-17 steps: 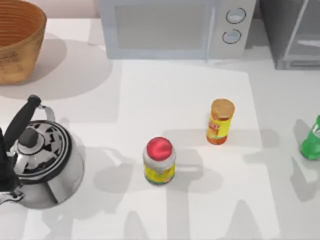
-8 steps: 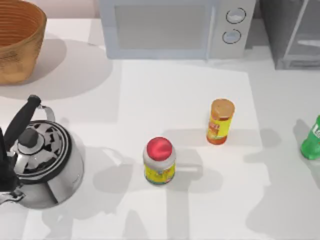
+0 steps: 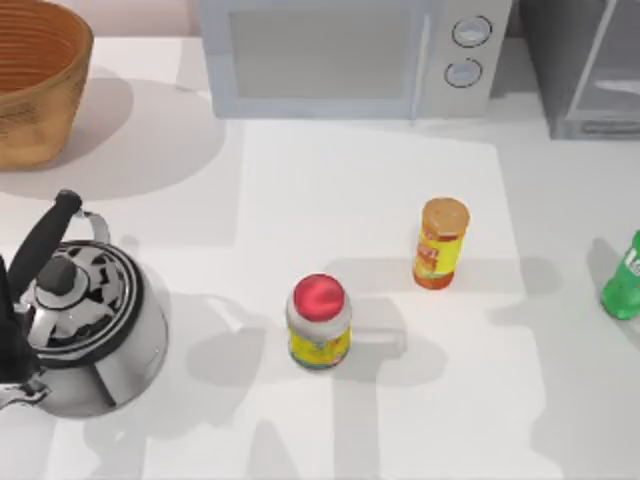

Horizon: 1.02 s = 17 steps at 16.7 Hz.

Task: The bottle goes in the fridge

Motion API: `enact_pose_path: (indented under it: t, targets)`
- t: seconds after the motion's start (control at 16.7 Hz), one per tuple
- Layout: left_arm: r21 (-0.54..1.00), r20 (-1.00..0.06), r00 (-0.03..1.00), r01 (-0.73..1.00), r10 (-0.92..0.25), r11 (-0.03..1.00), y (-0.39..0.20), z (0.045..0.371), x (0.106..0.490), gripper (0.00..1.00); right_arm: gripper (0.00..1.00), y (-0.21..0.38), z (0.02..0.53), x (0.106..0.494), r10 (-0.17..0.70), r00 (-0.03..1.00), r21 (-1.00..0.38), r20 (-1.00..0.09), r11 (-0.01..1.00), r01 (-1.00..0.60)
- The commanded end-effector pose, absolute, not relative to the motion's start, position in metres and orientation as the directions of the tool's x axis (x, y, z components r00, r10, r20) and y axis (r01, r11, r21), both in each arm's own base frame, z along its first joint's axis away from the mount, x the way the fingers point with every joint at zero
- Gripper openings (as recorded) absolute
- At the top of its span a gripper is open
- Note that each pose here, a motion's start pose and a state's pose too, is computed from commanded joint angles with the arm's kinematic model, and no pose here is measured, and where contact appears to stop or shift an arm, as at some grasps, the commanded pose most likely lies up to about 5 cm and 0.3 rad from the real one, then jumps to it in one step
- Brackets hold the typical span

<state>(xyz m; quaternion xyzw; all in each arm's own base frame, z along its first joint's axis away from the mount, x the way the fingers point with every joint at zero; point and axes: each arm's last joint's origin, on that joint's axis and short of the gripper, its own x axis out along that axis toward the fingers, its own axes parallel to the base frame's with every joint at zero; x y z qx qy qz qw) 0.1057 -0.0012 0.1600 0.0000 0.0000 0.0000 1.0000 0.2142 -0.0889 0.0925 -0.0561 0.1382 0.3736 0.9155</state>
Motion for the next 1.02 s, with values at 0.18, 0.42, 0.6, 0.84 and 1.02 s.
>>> enact_pose_path:
  t: [0.18, 0.42, 0.6, 0.84, 1.02]
  targets:
    - [0.0, 0.0, 1.0, 0.0, 0.0, 1.0, -0.001, 0.16, 0.106, 1.0, 1.0, -0.087, 0.093, 0.214, 0.671, 0.68, 0.003, -0.297, 0.713, -0.702]
    - [0.0, 0.0, 1.0, 0.0, 0.0, 1.0, -0.001, 0.16, 0.106, 1.0, 1.0, -0.083, 0.095, 0.224, 0.667, 0.684, -0.002, -0.295, 0.715, -0.699]
    - [0.0, 0.0, 1.0, 0.0, 0.0, 1.0, -0.001, 0.16, 0.106, 1.0, 1.0, -0.074, 0.095, 0.236, 0.666, 0.684, -0.001, -0.297, 0.716, -0.698]
    - [0.0, 0.0, 1.0, 0.0, 0.0, 1.0, -0.001, 0.16, 0.106, 1.0, 1.0, -0.058, 0.086, 0.251, 0.667, 0.684, -0.002, -0.295, 0.715, -0.699]
    - [0.0, 0.0, 1.0, 0.0, 0.0, 1.0, -0.001, 0.16, 0.106, 1.0, 1.0, -0.05, 0.077, 0.255, 0.668, 0.683, -0.001, -0.294, 0.715, -0.7]
